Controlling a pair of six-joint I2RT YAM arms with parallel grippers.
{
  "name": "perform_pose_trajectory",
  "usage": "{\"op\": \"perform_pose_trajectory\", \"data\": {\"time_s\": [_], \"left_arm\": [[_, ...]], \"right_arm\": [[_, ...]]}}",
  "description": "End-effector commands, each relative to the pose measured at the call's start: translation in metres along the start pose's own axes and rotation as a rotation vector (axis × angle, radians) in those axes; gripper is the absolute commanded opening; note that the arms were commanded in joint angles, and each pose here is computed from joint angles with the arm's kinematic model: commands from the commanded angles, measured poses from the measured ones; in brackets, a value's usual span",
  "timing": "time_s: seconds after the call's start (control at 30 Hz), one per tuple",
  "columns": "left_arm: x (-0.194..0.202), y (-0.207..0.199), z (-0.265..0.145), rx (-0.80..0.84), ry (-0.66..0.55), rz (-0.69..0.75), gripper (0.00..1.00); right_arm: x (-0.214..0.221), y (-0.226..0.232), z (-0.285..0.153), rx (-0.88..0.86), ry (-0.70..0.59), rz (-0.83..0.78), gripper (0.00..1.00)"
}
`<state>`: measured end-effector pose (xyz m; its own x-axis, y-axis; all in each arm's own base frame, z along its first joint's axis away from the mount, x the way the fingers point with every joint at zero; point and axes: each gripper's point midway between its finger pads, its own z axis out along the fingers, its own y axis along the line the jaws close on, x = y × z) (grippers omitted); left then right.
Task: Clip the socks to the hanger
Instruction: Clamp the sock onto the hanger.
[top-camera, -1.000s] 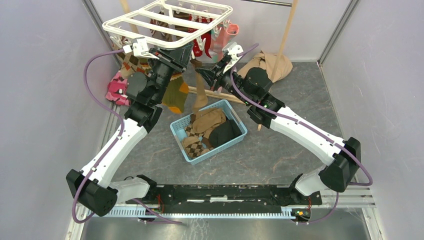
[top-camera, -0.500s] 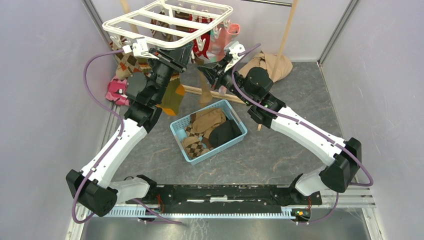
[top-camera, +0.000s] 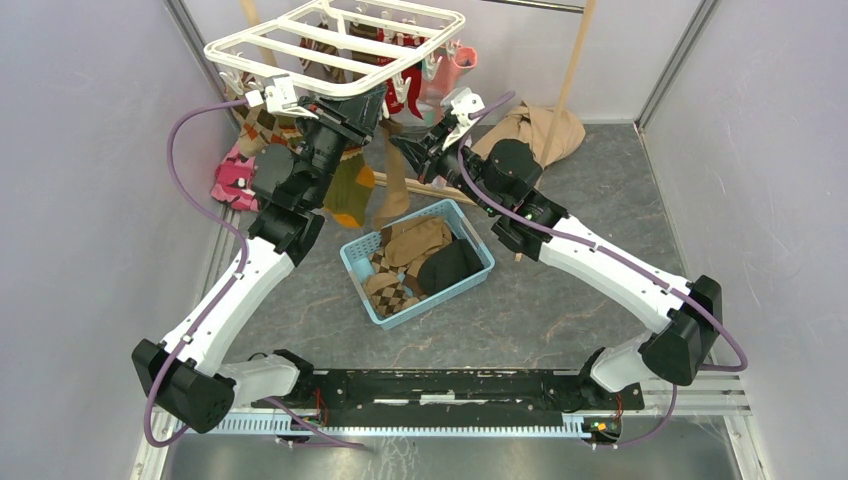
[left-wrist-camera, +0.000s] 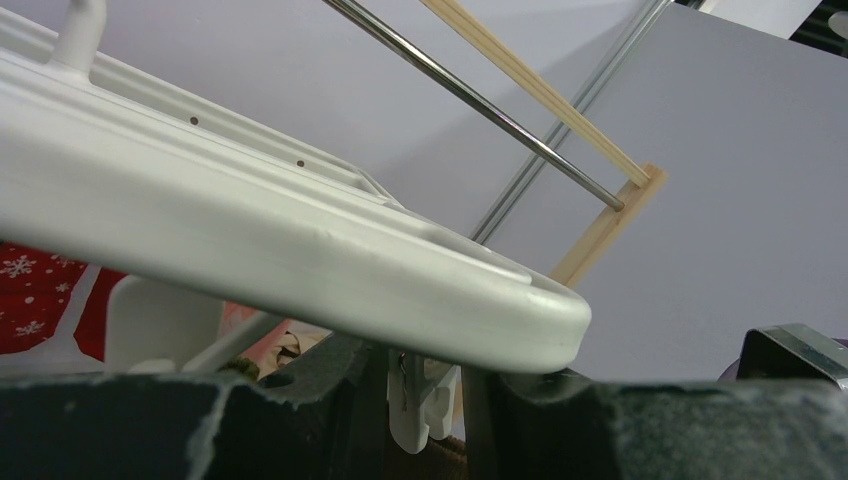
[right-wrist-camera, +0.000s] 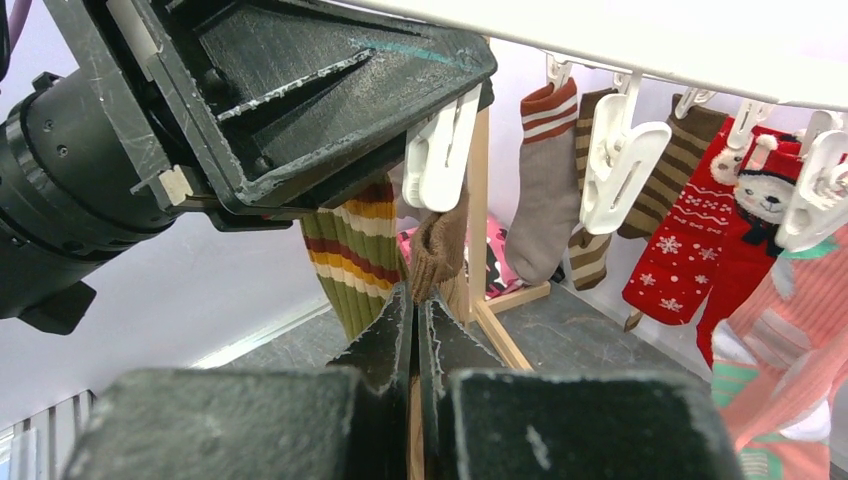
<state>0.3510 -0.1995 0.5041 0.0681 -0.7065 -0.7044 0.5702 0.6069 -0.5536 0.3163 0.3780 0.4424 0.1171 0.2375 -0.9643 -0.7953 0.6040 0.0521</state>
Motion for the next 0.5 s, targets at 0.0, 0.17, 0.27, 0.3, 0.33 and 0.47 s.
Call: {"op": "perform_pose_trajectory", "data": {"time_s": [0.0, 0.17, 0.27, 0.3, 0.33, 0.47], "left_arm": [[-0.0180, -0.0064, -0.0031, 0.001, -0.051, -0.035, 0.21], [-0.0165, -0.0058, -0.0026, 0.000, -0.047, -0.038, 0.21], [-0.0169, -0.0060, -0.0024, 0.000, -0.048, -0.038, 0.21], [-0.0164, -0.0056, -0.0022, -0.001, -0.047, -0.039, 0.21], [-0.0163, -0.0055, -0.0022, -0.001, -0.047, -0.038, 0.21], [-0.0157, -0.0046, -0.0022, -0.004, -0.046, -0.036, 0.21]], "right_arm": [[-0.0591, -0.0012, -0.0055, 0.028, -0.136, -0.026, 0.00], [-0.0642, -0.0019, -0.0049, 0.035, -0.147, -0.028, 0.00], [-0.0654, -0.0012, -0.0039, 0.034, -0.150, -0.029, 0.00], [-0.0661, -0.0001, -0.0036, 0.031, -0.152, -0.028, 0.00], [-0.0658, 0.0005, -0.0029, 0.030, -0.152, -0.028, 0.00], [-0.0663, 0.0058, -0.0021, 0.017, -0.154, -0.029, 0.00]]}}
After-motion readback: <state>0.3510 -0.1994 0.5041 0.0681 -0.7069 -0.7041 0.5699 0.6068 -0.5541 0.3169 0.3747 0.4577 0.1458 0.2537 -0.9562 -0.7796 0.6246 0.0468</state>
